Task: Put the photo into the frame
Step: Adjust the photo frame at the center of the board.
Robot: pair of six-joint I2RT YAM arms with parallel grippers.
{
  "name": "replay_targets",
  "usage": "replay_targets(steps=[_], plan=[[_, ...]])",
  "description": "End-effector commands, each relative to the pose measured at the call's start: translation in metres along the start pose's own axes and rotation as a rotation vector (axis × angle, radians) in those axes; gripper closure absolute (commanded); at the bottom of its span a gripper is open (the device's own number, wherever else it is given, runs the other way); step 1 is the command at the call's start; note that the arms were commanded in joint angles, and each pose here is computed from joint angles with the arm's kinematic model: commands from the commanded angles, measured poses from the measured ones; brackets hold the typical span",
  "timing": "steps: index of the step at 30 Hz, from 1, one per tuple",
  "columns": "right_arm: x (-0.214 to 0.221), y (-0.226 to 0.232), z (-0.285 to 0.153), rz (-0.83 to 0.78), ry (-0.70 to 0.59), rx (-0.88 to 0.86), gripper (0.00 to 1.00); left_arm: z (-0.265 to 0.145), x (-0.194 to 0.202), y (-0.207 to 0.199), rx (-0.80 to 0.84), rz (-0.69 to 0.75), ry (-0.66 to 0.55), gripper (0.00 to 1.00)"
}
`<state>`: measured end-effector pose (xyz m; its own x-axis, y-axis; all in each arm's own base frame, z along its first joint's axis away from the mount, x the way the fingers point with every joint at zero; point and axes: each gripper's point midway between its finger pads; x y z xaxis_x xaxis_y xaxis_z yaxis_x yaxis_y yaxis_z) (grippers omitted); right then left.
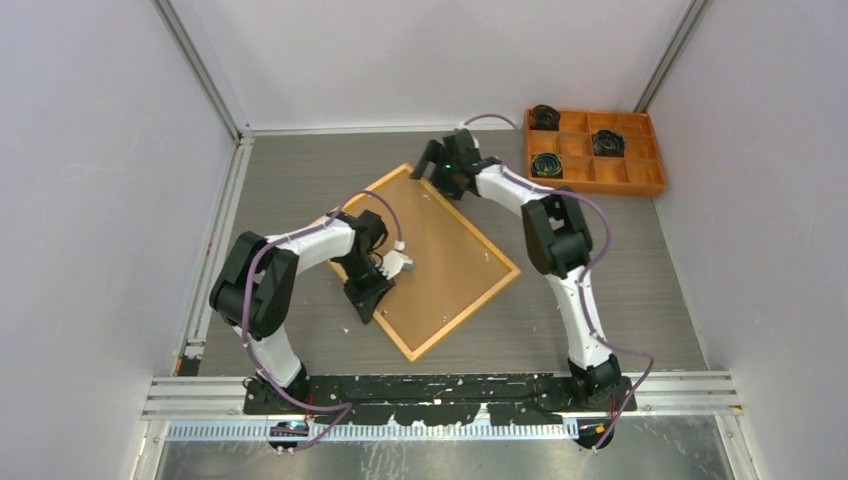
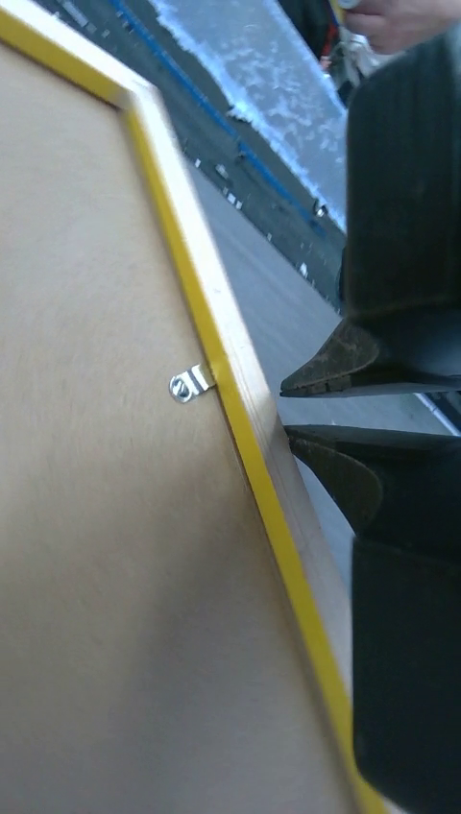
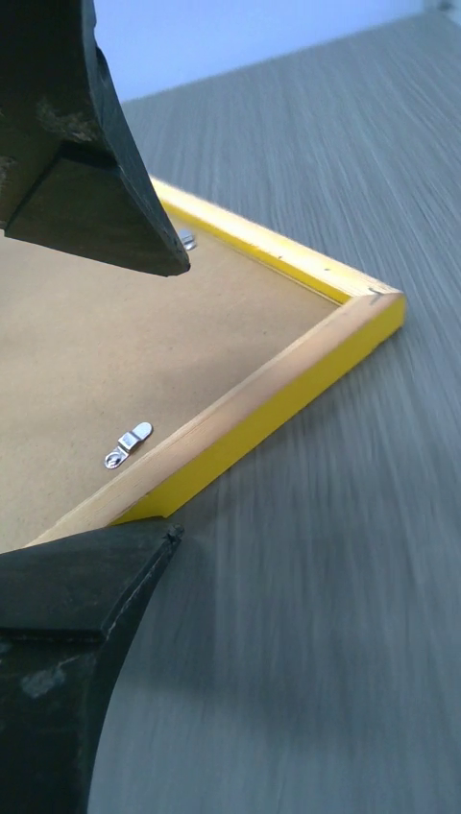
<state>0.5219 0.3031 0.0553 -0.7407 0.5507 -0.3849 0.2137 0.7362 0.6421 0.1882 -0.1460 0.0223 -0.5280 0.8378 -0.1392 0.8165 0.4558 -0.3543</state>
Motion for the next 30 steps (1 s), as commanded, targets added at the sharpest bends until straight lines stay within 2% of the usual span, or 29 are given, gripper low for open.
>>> replay_targets(steps=[1,4,9,10,13,16,19,21,26,30], plan=[[0.107,0.09,-0.005,-0.08,0.319,-0.168,0.0,0.007,-0.051,-0.021,0.029,0.13,-0.113,0.77],[0.108,0.097,-0.005,-0.143,0.312,-0.144,0.0,0.002,-0.056,-0.034,0.065,0.148,-0.113,0.64],[0.033,0.091,-0.044,-0.129,0.161,-0.156,0.0,-0.027,-0.046,-0.039,0.034,0.189,-0.126,0.45],[0.02,0.089,-0.057,-0.132,0.132,-0.158,0.0,-0.035,-0.044,-0.038,0.025,0.186,-0.138,0.39],[-0.015,0.076,-0.102,-0.153,0.045,-0.138,0.0,-0.064,-0.037,-0.037,0.028,0.174,-0.17,0.36],[-0.015,0.04,-0.133,-0.118,0.018,-0.084,0.0,-0.101,-0.039,-0.017,-0.019,0.127,-0.257,0.36],[0.003,0.008,-0.164,-0.089,0.021,-0.028,0.0,-0.141,-0.044,0.036,-0.171,0.036,-0.349,0.37],[0.021,-0.013,-0.185,-0.05,0.037,-0.003,0.0,-0.166,-0.037,0.089,-0.318,-0.078,-0.383,0.38],[0.069,-0.057,-0.237,0.044,0.079,0.005,0.0,-0.21,0.009,0.213,-0.651,-0.35,-0.346,0.48],[0.097,-0.088,-0.27,0.089,0.102,0.033,0.0,-0.213,0.043,0.264,-0.738,-0.481,-0.334,0.52]])
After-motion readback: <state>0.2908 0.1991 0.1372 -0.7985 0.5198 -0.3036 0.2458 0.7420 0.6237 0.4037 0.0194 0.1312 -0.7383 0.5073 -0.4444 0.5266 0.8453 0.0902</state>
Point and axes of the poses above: each gripper's point midway between its finger pads, its own z axis out along the fingers, its own y axis along the line the jaws close on, x = y × z, and after that the axes turned 7 degrees about z, right-handed
